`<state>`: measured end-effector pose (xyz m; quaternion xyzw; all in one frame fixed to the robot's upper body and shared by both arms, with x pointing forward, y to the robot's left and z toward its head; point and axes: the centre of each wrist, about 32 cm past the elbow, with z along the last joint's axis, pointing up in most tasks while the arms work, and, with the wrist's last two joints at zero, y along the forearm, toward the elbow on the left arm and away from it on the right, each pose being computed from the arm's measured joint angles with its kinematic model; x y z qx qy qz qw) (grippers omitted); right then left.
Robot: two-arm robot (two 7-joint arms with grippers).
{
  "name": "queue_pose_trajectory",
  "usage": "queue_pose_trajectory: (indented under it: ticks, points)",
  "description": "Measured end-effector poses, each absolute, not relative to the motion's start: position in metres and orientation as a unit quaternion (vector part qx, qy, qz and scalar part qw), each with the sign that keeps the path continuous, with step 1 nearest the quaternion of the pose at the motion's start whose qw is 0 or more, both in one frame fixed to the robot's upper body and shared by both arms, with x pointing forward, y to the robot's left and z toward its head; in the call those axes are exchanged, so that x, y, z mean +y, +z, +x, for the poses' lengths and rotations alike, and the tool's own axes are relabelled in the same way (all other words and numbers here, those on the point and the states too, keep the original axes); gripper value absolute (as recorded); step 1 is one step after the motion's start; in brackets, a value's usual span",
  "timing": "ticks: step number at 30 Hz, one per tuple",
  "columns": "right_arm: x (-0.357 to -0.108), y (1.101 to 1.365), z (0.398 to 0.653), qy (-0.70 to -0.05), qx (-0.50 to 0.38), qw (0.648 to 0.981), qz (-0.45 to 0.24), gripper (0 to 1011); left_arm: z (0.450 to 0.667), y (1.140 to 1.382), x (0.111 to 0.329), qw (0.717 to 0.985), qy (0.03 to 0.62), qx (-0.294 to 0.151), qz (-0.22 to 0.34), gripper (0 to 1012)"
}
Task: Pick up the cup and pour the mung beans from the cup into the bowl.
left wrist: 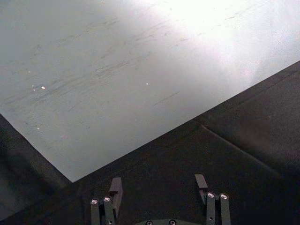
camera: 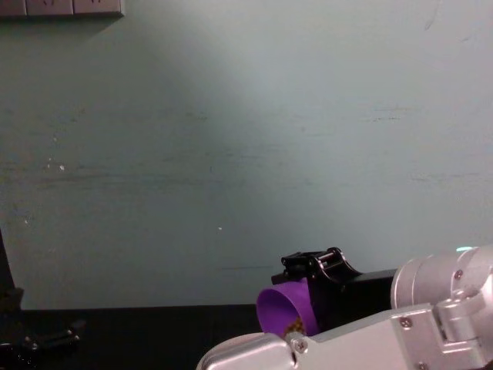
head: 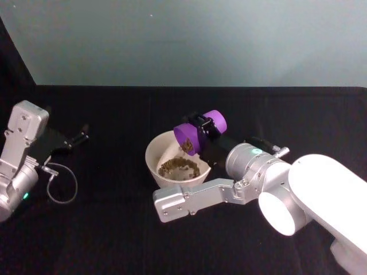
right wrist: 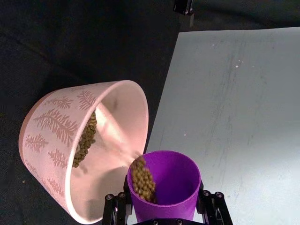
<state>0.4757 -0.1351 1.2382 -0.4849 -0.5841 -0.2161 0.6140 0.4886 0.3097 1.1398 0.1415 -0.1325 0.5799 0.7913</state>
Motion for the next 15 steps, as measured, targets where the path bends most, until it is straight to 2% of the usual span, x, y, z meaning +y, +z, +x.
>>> queue_pose_trajectory:
  ticks: [15]
  points:
    - [-0.1315,1.2370,0.4741,-0.208,-0.596,0.600,-0.493,735,0.4886,1.1398,0.3097,0.791,0.580,-0.132,0.142,1000]
